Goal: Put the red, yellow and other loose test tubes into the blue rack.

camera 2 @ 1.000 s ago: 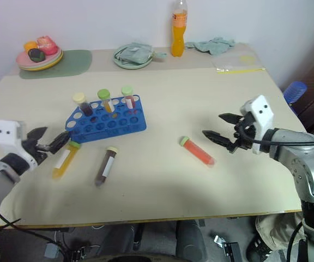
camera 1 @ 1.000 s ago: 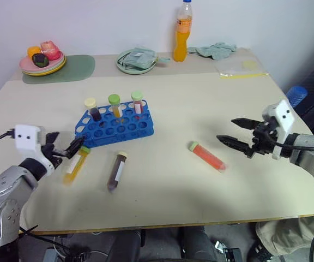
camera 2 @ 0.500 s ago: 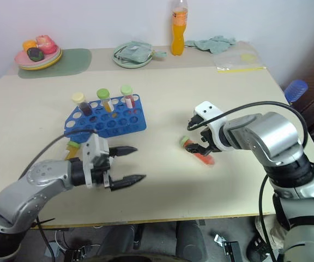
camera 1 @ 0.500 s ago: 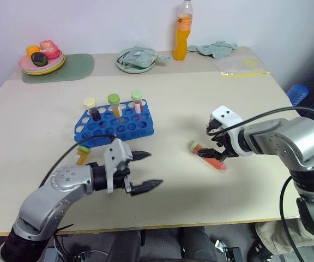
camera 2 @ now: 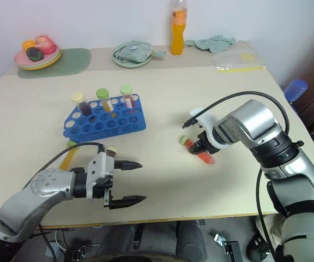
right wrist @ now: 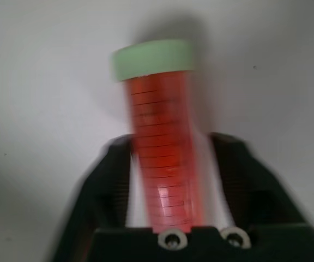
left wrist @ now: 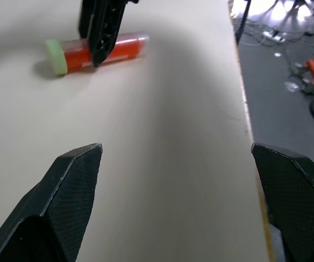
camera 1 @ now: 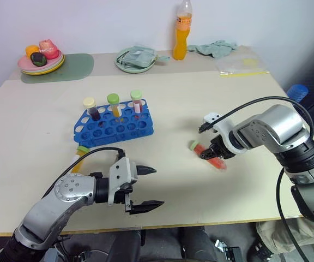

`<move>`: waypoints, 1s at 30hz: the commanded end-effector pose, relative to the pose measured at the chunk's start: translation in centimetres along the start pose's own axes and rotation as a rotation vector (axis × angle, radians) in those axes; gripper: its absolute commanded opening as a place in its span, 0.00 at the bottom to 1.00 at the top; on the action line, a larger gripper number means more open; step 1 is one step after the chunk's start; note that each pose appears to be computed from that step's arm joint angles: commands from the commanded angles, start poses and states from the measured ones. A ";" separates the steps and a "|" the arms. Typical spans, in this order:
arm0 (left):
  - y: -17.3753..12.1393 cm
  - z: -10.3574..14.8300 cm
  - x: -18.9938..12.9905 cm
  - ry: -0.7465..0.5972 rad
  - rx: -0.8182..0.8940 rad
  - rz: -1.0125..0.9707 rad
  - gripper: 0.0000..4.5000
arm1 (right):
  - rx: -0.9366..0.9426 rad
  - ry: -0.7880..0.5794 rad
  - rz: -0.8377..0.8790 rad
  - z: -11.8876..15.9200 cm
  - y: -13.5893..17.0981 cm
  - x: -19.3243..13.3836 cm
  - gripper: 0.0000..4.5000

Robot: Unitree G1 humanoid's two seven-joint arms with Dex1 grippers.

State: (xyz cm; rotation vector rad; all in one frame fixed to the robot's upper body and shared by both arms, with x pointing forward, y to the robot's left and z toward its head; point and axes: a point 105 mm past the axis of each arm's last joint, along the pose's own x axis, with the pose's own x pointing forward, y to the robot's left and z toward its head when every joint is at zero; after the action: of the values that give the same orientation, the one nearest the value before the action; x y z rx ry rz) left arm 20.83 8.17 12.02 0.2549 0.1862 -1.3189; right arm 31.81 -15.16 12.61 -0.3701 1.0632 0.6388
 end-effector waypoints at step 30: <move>10.0 -2.3 -13.3 -0.152 0.027 1.137 1.00 | -0.195 -1.466 0.005 16.6 10.9 1.2 0.17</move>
State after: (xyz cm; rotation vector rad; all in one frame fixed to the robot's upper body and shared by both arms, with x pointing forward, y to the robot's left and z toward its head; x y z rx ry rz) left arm 27.54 23.91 12.84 0.2029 -0.0454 -0.1906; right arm 36.94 2.50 17.72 0.0016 -0.3278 0.7806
